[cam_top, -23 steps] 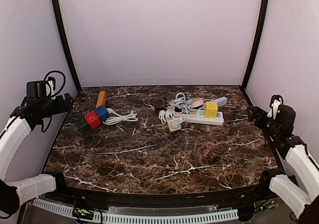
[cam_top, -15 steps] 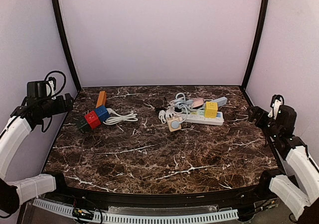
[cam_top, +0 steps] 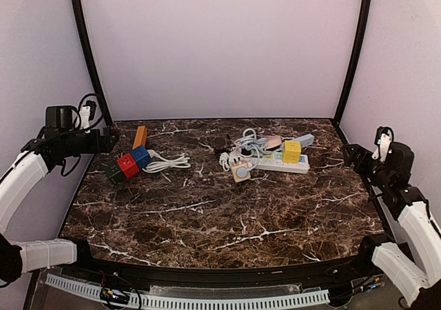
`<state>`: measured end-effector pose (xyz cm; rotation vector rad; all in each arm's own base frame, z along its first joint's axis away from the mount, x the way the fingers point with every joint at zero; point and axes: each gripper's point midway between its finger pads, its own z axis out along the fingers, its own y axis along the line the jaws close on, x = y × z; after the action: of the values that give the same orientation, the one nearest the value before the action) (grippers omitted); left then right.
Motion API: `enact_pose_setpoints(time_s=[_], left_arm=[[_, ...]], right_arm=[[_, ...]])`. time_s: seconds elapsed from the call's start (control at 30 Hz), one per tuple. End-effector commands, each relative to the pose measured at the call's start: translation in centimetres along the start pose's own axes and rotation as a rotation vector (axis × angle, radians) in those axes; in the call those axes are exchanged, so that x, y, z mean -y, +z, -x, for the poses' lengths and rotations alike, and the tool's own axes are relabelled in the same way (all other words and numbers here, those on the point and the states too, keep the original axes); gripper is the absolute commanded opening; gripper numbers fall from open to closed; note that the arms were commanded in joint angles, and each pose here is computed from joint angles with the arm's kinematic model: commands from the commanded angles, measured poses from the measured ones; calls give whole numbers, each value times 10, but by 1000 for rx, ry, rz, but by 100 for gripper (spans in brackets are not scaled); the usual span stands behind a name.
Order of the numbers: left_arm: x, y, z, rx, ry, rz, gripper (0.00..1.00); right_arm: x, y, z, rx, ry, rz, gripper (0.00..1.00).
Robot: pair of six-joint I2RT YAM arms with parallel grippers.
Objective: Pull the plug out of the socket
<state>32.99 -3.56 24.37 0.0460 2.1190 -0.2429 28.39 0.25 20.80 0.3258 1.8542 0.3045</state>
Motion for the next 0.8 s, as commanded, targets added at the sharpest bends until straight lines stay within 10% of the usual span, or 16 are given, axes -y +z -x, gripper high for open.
enact_pose_setpoints(time_s=[0.0,0.77], left_arm=[[33,10,-7,-97,105,-111,96],[3,122,-72,-513,254,-24,99]], right_arm=[[-11,-3,5,-13,-11,49,99],[-42,9,-9,-108,-9,228,99]])
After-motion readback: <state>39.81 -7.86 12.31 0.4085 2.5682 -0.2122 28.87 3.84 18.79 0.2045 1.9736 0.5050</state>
